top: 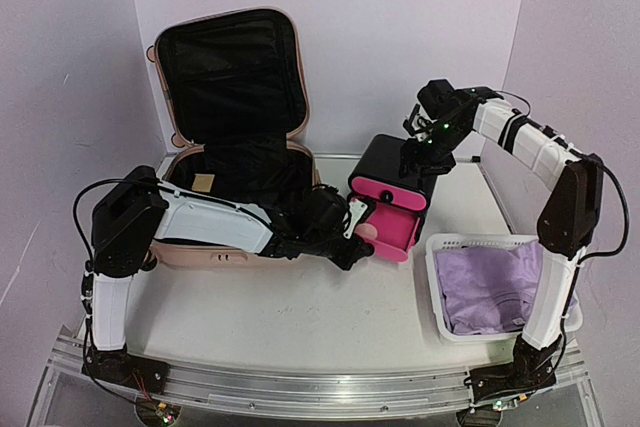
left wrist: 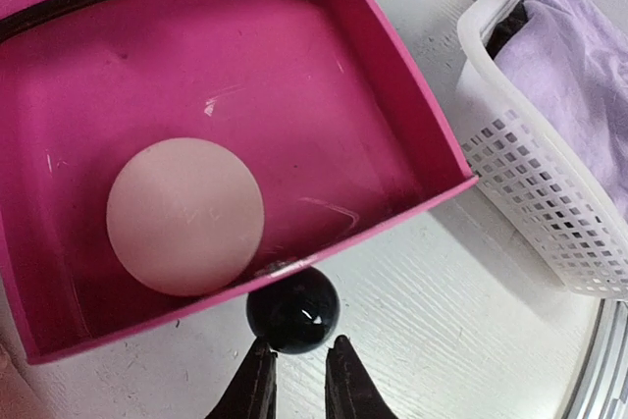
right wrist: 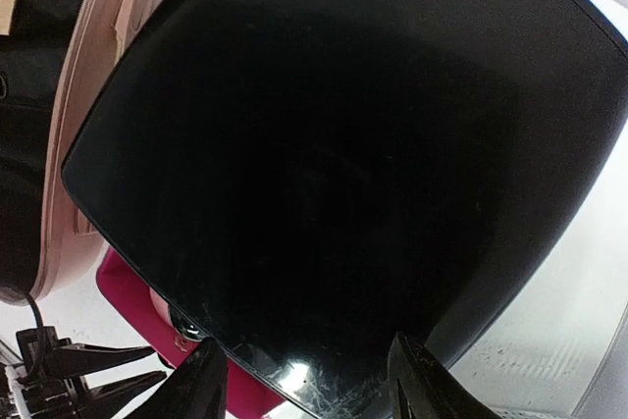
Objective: Open, take out, and arrange the luggage
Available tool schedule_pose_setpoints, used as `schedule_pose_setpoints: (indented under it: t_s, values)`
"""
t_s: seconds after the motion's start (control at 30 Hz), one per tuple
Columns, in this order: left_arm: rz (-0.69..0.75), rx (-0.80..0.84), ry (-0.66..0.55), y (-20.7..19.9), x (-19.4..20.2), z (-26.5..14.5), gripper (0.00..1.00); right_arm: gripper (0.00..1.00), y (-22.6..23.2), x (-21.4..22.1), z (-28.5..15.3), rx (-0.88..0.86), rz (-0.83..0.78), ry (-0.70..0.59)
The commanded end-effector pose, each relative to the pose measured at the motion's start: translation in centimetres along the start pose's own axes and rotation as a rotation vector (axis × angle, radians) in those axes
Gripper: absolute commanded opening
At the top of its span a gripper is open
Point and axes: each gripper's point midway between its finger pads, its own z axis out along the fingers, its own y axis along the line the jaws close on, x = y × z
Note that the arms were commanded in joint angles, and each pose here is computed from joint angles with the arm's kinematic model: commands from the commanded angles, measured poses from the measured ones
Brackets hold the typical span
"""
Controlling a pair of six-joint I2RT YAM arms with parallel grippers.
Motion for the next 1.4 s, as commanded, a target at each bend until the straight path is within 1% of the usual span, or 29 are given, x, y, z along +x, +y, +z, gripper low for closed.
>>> schedule_pose_setpoints:
  t_s: [0.0,0.17,0.5,0.73,1.0,1.1,1.23,1.3,1.37]
  values:
    - [0.04,-0.01,-0.114,-0.5,-4.8,0.0,0.18,0.57,0.4,-0.4,-0.2,-0.021,0.018,-0.011]
    - [0.048,-0.06,-0.139,0.3,-6.0,0.9,0.16,0.57,0.8,0.6,0.2,-0.051,0.029,0.019]
    - [0.089,-0.133,-0.199,2.3,-9.2,2.4,0.18,0.56,1.2,2.3,0.8,-0.088,0.055,0.061]
    - [0.114,-0.145,-0.257,3.5,-12.1,3.5,0.21,0.56,1.3,3.5,1.3,-0.103,0.071,0.088]
    - [0.171,-0.164,-0.269,4.6,-12.8,5.4,0.2,0.56,1.8,4.0,1.1,-0.138,0.09,0.094]
    - [0.181,-0.159,-0.274,4.3,-13.2,4.4,0.24,0.56,1.7,4.0,1.0,-0.134,0.088,0.09]
    - [0.19,-0.081,-0.275,2.4,-13.5,0.8,0.35,0.56,1.7,4.0,1.1,-0.131,0.082,0.091]
    - [0.19,-0.01,-0.269,1.0,-13.3,-1.2,0.4,0.56,1.6,4.0,1.5,-0.13,0.08,0.095]
    - [0.176,0.012,-0.262,0.6,-12.8,-2.6,0.43,0.56,1.5,4.1,1.7,-0.121,0.075,0.1]
